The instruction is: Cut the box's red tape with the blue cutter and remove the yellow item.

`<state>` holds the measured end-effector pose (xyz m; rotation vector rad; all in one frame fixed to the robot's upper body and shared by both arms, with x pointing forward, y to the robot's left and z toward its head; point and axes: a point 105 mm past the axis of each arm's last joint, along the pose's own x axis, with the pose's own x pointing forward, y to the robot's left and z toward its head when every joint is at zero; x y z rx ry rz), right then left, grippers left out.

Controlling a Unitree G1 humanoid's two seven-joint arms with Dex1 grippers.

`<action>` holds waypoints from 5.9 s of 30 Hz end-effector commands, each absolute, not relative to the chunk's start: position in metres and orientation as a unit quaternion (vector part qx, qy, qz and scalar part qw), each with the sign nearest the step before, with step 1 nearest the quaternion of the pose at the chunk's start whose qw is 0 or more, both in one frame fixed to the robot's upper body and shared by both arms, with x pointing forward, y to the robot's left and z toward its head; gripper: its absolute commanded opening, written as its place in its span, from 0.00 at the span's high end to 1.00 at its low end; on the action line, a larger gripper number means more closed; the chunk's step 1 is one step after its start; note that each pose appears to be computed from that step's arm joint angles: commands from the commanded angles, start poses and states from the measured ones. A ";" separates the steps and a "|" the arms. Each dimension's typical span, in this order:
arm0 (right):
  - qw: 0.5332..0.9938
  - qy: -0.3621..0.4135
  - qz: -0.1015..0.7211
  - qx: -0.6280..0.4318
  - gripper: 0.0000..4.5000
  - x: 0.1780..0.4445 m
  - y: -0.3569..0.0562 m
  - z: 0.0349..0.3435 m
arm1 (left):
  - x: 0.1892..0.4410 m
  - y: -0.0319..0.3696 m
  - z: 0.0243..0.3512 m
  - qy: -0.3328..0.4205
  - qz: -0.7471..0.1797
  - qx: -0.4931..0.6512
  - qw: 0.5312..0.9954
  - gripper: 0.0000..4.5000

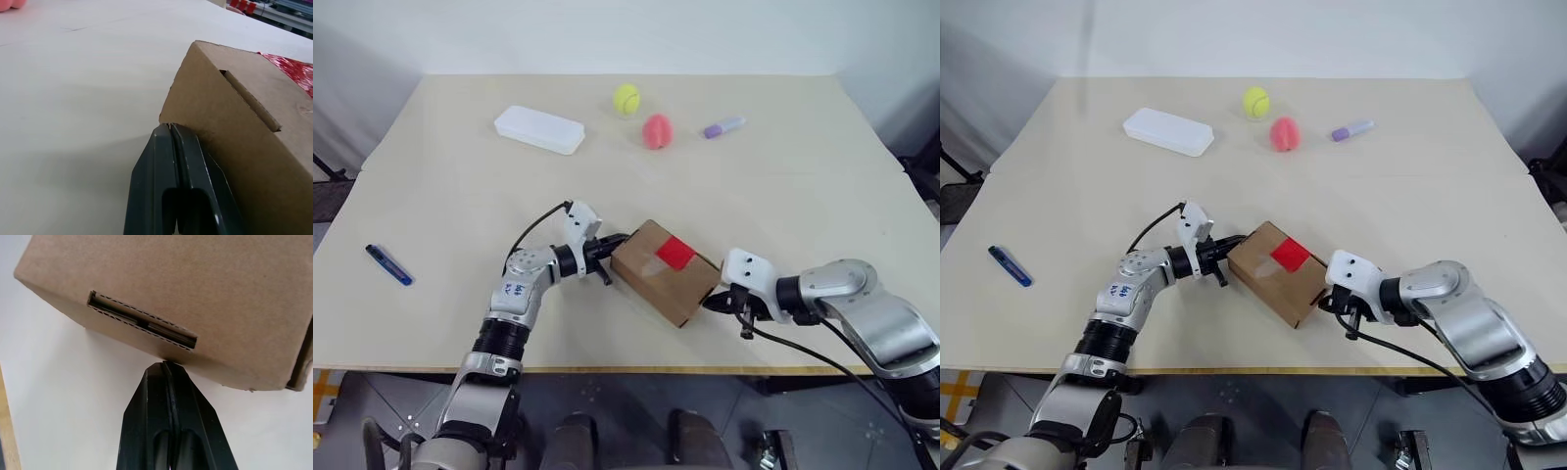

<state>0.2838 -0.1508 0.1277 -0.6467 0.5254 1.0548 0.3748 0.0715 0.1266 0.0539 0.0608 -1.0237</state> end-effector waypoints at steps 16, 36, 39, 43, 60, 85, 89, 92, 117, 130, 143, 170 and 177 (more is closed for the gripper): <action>0.897 0.184 0.279 -0.288 0.72 0.329 -0.242 0.176 | 0.356 0.156 0.145 0.015 -0.396 0.051 0.917 0.67; 0.856 -0.066 0.482 -0.174 0.00 0.383 -0.163 0.221 | 0.238 0.242 0.187 -0.082 -0.047 0.027 0.995 0.00; 0.835 -0.070 0.526 -0.145 0.00 0.378 -0.150 0.223 | 0.213 0.256 0.184 -0.077 0.030 0.023 0.996 0.00; 0.823 -0.061 0.543 -0.154 0.00 0.380 -0.143 0.219 | 0.202 0.267 0.177 -0.058 0.083 0.024 0.995 0.00; 0.778 -0.089 0.606 -0.136 0.00 0.371 -0.111 0.226 | 0.244 0.345 0.148 0.016 0.385 -0.094 0.918 0.00; 0.780 -0.101 0.601 -0.143 0.00 0.371 -0.105 0.235 | 0.298 0.391 0.112 0.164 0.421 -0.146 0.880 0.14; 0.783 -0.100 0.597 -0.146 0.00 0.372 -0.107 0.236 | 0.300 0.389 0.110 0.171 0.413 -0.151 0.882 0.26; 0.784 -0.097 0.594 -0.150 0.00 0.372 -0.108 0.235 | 0.297 0.388 0.106 0.184 0.418 -0.145 0.878 0.26; 0.785 -0.103 0.588 -0.167 0.00 0.373 -0.110 0.244 | 0.280 0.368 0.116 0.179 0.356 -0.127 0.908 0.90; 0.759 -0.098 0.616 -0.184 0.00 0.345 -0.110 0.250 | 0.271 0.283 0.159 0.108 -0.063 0.084 0.989 0.90; 0.670 -0.046 0.722 -0.166 0.00 0.259 -0.096 0.244 | 0.231 0.215 0.153 0.124 -0.524 0.182 0.823 0.90; 0.644 0.098 0.688 -0.321 1.00 0.243 0.003 0.142 | 0.230 0.201 0.105 0.179 -0.591 0.315 0.720 0.90; 0.611 0.088 0.692 -0.374 1.00 0.251 0.014 0.122 | 0.229 0.198 0.100 0.185 -0.592 0.326 0.714 0.90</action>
